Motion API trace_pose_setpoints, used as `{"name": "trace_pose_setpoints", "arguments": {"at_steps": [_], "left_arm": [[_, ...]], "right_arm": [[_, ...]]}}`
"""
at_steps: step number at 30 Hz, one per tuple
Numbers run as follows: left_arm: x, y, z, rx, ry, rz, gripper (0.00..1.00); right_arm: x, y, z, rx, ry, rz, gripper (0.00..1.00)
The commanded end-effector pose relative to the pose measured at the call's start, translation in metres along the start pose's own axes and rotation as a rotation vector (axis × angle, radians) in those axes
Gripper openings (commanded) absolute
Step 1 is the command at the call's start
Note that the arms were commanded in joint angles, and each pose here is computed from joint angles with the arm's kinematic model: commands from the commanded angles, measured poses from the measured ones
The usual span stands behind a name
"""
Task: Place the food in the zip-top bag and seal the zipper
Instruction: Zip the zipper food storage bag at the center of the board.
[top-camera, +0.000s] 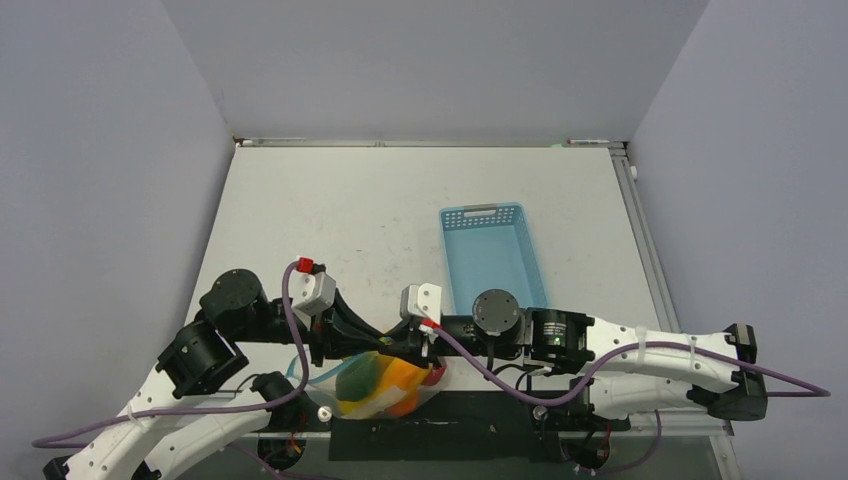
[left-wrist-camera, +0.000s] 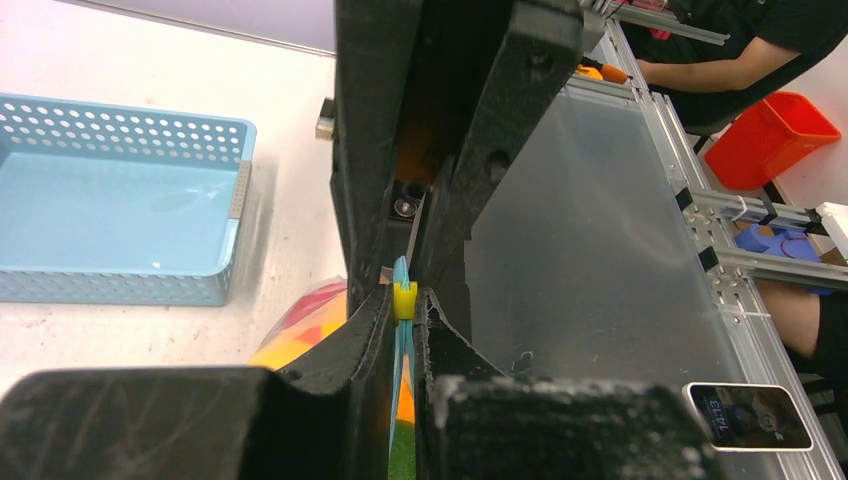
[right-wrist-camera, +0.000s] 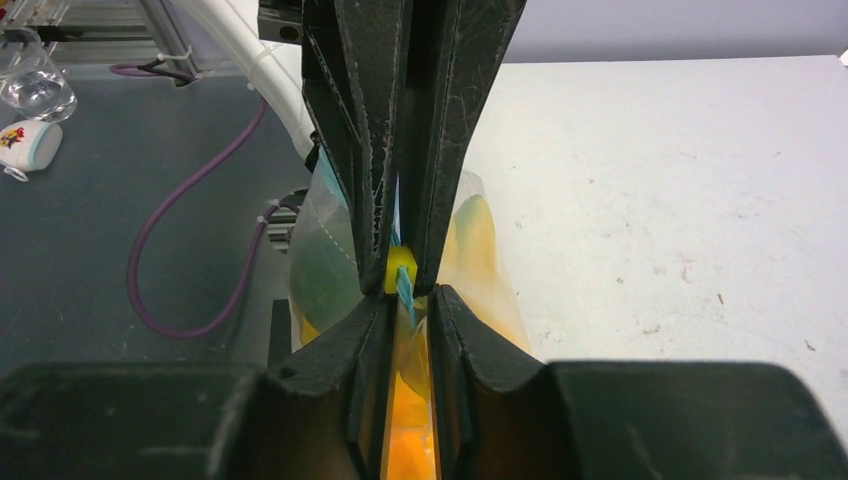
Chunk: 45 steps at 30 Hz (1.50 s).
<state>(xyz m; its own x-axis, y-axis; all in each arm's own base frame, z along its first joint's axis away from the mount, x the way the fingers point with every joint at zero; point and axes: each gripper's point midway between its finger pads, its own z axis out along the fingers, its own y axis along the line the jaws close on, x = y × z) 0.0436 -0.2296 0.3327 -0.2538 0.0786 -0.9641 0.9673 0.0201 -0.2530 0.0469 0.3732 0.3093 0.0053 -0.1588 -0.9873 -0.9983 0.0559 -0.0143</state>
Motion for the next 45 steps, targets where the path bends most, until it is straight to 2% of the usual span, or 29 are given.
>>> {"name": "trace_pose_setpoints", "arguments": {"at_steps": [1, 4, 7, 10, 16, 23, 33, 35, 37, 40, 45], "left_arm": [[-0.042, -0.024, -0.009, 0.063, -0.114, 0.106, 0.00], [-0.042, -0.025, -0.010, 0.062, -0.113, 0.110, 0.00], [-0.041, -0.025, -0.011, 0.062, -0.108, 0.111, 0.00], [-0.040, -0.025, -0.010, 0.065, -0.106, 0.111, 0.00], [-0.040, -0.025, -0.010, 0.069, -0.107, 0.111, 0.00], [-0.037, -0.024, -0.008, 0.074, -0.100, 0.103, 0.00], [-0.031, -0.022, -0.006, 0.078, -0.085, 0.089, 0.00], [-0.028, -0.021, -0.005, 0.079, -0.079, 0.084, 0.00], [-0.027, -0.020, -0.004, 0.079, -0.076, 0.080, 0.00], [-0.027, -0.021, -0.004, 0.081, -0.076, 0.082, 0.00], [-0.028, -0.021, -0.005, 0.076, -0.081, 0.086, 0.00]], "right_arm": [[0.001, 0.005, 0.015, -0.035, -0.022, 0.012, 0.22], [0.004, 0.005, 0.018, -0.037, -0.016, 0.013, 0.33], [0.006, 0.005, 0.019, -0.038, -0.017, 0.014, 0.40], [0.009, 0.007, 0.020, -0.048, -0.011, 0.017, 0.41], [0.000, 0.008, 0.022, -0.059, -0.042, 0.016, 0.32], [-0.006, 0.007, 0.023, -0.051, -0.054, 0.015, 0.32], [-0.012, 0.006, 0.022, -0.057, -0.057, 0.011, 0.18], [-0.013, 0.007, 0.023, -0.060, -0.056, 0.013, 0.18], [-0.015, 0.006, 0.023, -0.056, -0.058, 0.014, 0.24], [-0.014, 0.006, 0.023, -0.056, -0.058, 0.014, 0.28], [-0.013, 0.006, 0.023, -0.056, -0.055, 0.014, 0.26]]}}
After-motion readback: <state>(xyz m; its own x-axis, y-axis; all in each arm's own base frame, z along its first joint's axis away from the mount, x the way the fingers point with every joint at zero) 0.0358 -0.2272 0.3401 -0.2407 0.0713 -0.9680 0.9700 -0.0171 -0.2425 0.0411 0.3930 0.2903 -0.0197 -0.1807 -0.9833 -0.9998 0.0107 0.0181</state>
